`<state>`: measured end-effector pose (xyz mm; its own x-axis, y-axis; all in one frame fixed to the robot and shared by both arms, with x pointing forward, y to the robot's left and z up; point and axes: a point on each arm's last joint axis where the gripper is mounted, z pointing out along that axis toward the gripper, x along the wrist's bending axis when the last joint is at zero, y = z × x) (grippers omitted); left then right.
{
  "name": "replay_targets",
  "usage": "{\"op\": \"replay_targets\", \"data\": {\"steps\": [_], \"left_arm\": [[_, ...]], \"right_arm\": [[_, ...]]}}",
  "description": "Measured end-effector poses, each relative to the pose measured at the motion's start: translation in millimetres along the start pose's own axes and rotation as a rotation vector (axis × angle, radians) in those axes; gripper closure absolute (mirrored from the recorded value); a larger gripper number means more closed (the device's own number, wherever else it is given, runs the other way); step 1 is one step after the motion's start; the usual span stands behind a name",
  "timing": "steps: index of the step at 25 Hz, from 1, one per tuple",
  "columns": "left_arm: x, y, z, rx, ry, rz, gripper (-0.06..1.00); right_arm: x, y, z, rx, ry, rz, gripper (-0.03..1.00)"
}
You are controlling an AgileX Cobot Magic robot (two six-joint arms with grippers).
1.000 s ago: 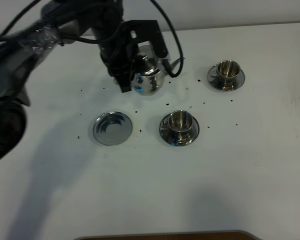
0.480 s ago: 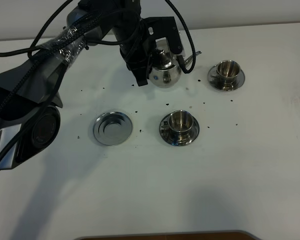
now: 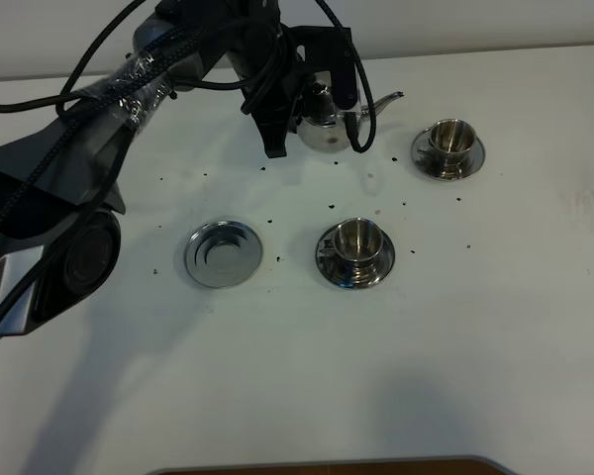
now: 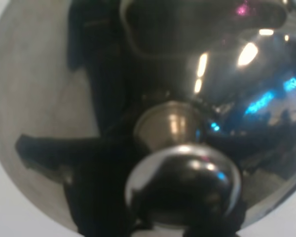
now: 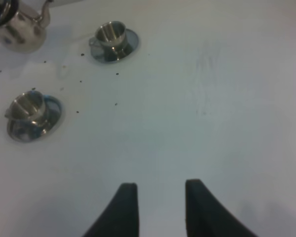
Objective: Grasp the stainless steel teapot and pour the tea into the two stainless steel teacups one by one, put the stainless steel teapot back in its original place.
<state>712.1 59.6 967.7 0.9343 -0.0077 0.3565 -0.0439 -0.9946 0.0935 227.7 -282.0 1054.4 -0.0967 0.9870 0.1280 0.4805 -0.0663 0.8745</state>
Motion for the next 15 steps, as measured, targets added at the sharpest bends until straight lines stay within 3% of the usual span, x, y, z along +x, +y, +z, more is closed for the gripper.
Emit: {"op": "replay_targets", "data": {"steps": [7, 15], "left_arm": [[-5.9, 13.0, 30.1, 0.022, 0.053, 0.071, 0.70], [-5.4, 34.8, 31.1, -0.010, 0.172, 0.139, 0.70]], "right_arm": [[0.0, 0.0, 0.0, 0.000, 0.000, 0.000, 0.73], [0.0, 0.0, 0.0, 0.000, 0.000, 0.000, 0.73]]}}
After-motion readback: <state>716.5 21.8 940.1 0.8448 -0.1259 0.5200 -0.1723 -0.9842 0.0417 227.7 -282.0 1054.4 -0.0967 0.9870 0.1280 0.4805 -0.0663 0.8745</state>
